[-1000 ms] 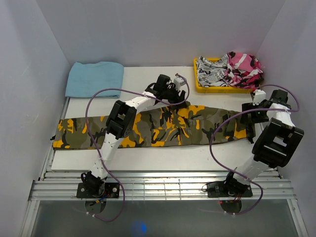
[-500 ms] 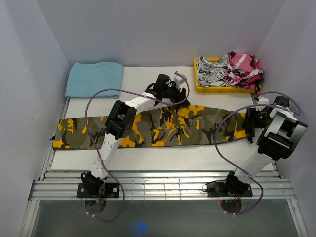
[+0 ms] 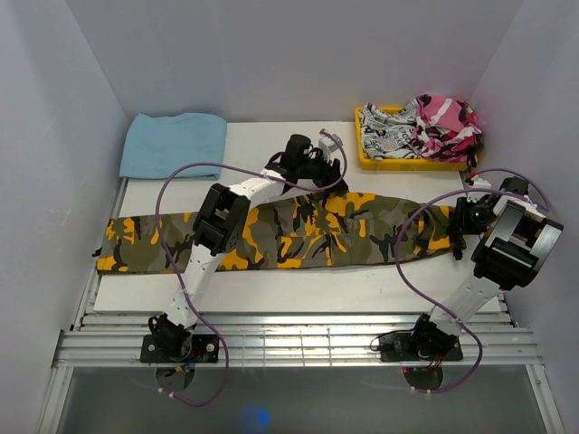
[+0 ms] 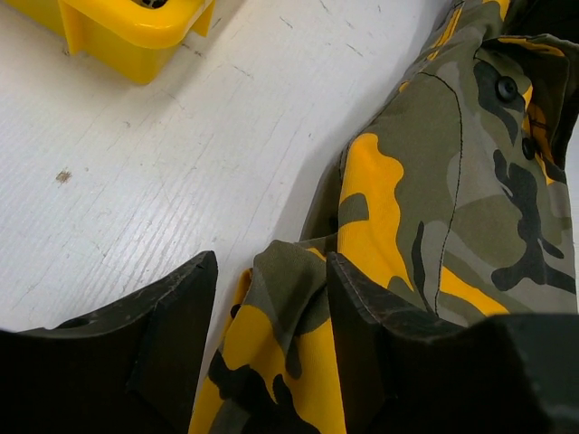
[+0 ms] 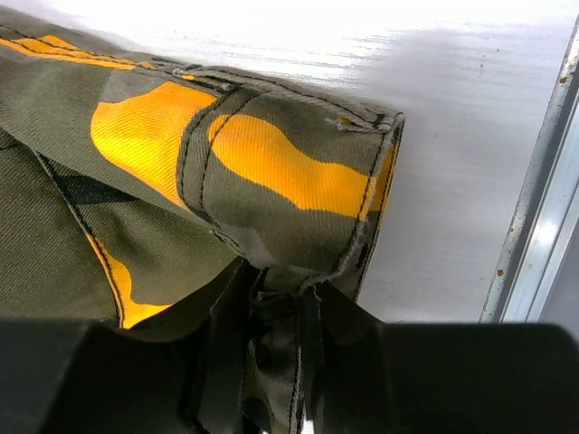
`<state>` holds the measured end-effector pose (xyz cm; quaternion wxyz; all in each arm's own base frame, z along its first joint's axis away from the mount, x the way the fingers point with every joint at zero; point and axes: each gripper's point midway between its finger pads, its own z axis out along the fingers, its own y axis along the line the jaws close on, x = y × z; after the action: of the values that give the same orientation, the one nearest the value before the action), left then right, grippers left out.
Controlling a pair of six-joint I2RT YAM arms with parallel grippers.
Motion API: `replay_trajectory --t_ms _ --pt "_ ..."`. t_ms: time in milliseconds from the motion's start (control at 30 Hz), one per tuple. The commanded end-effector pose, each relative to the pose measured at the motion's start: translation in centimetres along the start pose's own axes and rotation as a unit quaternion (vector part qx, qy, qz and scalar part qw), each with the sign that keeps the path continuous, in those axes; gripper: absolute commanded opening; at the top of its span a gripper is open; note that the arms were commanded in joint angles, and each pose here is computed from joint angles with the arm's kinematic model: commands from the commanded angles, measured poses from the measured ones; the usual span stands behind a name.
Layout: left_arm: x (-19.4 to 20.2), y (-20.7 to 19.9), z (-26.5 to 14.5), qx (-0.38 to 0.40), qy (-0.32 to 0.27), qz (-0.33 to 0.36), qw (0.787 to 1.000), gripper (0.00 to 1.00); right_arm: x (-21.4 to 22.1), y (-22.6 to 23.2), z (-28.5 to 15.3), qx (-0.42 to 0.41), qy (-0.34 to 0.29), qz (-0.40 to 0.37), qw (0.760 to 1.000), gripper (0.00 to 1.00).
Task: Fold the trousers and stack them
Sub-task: Fold the trousers
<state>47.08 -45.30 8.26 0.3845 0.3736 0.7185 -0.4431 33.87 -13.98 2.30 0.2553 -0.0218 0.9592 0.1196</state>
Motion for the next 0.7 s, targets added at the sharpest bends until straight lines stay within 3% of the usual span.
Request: replay_trajectory --t_ms 0,133,167,267,333,433,667 --pt "-2.6 -1.8 -0.6 0.016 -0.012 0.014 1.000 0.61 -0.3 -0.5 0.3 0.003 -0.004 -0.006 1.000 0.29" --pt "-3.0 -1.0 -0.4 0.000 -0.016 0.021 1.000 0.49 0.3 -0.8 0.4 0.009 0.006 -0.012 1.000 0.23" --pt "-3.3 -0.8 -0.4 -0.002 -0.021 0.025 0.999 0.37 0.8 -1.0 0.5 0.013 0.012 -0.017 1.000 0.22" --pt "-3.9 -0.8 -0.3 0.001 -0.026 0.026 0.999 0.12 1.4 -1.4 0.6 0.022 0.024 -0.026 0.999 0.17" --pt "-4.4 -0.8 -0.1 0.003 -0.031 0.025 0.999 0.00 1.7 -1.6 0.7 0.025 0.029 -0.029 0.999 0.13" --pt "-5.2 -0.7 -0.4 0.001 -0.042 0.021 0.999 0.00 2.0 -2.0 0.7 0.030 0.033 -0.028 0.999 0.08" --pt "-5.9 0.7 -1.7 -0.023 -0.057 0.013 0.998 0.00 2.2 -1.9 0.6 0.025 0.031 -0.026 0.999 0.08"
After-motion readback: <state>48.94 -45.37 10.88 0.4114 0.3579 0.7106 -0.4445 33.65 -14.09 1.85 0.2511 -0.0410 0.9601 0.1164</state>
